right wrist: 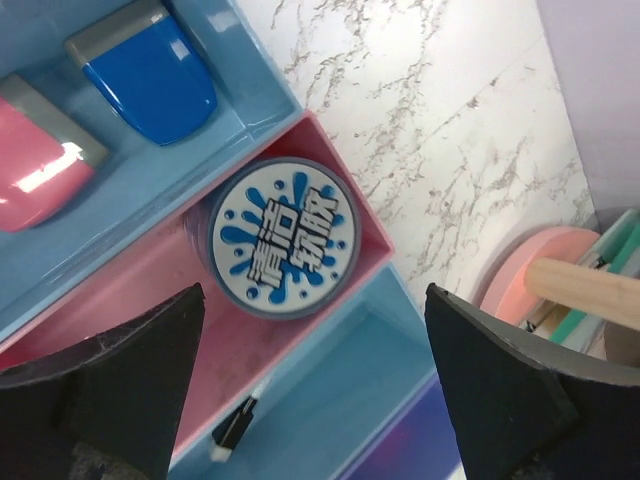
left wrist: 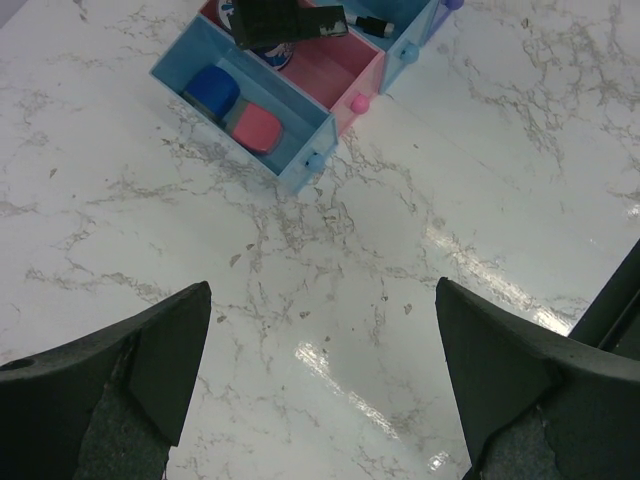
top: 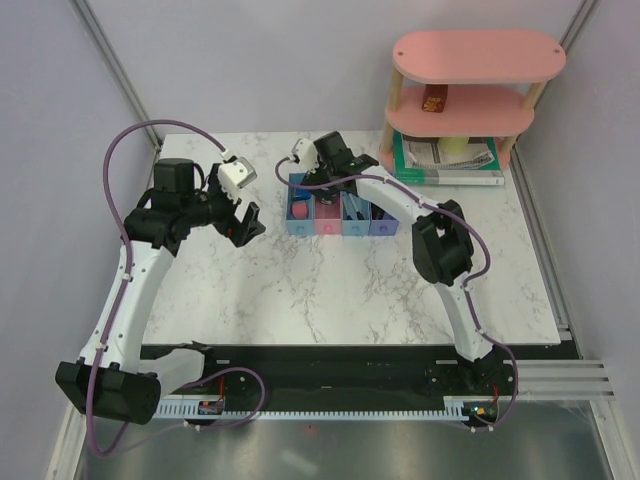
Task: Sort the stationery into containers
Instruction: Place the stationery in the storage box, then reset both arms
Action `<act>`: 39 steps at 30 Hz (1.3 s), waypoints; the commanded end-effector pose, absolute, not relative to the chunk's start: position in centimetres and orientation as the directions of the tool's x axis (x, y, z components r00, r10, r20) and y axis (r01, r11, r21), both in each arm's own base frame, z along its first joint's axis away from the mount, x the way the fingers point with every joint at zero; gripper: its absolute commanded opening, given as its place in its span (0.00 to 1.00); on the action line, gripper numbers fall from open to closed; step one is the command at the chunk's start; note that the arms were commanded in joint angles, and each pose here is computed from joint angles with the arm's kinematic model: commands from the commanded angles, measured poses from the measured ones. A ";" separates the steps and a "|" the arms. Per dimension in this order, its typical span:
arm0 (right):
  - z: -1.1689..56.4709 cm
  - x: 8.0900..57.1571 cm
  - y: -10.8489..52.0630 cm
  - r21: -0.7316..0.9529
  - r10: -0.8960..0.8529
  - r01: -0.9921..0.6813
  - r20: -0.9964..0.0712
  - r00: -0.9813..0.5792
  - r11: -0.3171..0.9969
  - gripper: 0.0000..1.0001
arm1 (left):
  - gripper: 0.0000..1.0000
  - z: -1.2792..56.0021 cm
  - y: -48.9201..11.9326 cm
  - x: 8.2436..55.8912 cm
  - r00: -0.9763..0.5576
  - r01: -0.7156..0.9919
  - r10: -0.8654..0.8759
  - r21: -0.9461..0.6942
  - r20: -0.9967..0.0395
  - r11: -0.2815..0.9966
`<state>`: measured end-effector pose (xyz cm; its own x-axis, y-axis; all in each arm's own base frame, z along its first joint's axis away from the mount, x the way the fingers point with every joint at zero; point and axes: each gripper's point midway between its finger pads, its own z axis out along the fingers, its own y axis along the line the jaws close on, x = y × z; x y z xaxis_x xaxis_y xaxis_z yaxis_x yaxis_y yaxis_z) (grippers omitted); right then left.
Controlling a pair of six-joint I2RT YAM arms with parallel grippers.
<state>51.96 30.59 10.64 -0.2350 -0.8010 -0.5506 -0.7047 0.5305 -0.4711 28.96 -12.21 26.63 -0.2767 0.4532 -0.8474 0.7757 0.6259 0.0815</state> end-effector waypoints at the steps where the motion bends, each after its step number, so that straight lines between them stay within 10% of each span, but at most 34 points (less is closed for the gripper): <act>1: 22.2 50.7 29.7 -0.449 -0.666 -0.590 -0.715 -0.212 0.671 0.98 | 1.00 29.5 -12.0 29.9 -0.255 0.728 0.389 0.089 -0.885 0.680; 13: 32.3 40.0 18.7 -0.011 -0.350 -0.689 -0.867 -0.354 0.724 0.98 | 1.00 31.7 -11.0 32.7 -0.390 0.584 0.275 -0.005 -0.879 0.812; 39: 30.7 34.4 4.5 -0.093 -0.231 -0.331 -0.885 -0.405 0.939 0.99 | 1.00 31.3 -8.6 31.8 -0.360 0.450 0.201 0.019 -0.911 0.893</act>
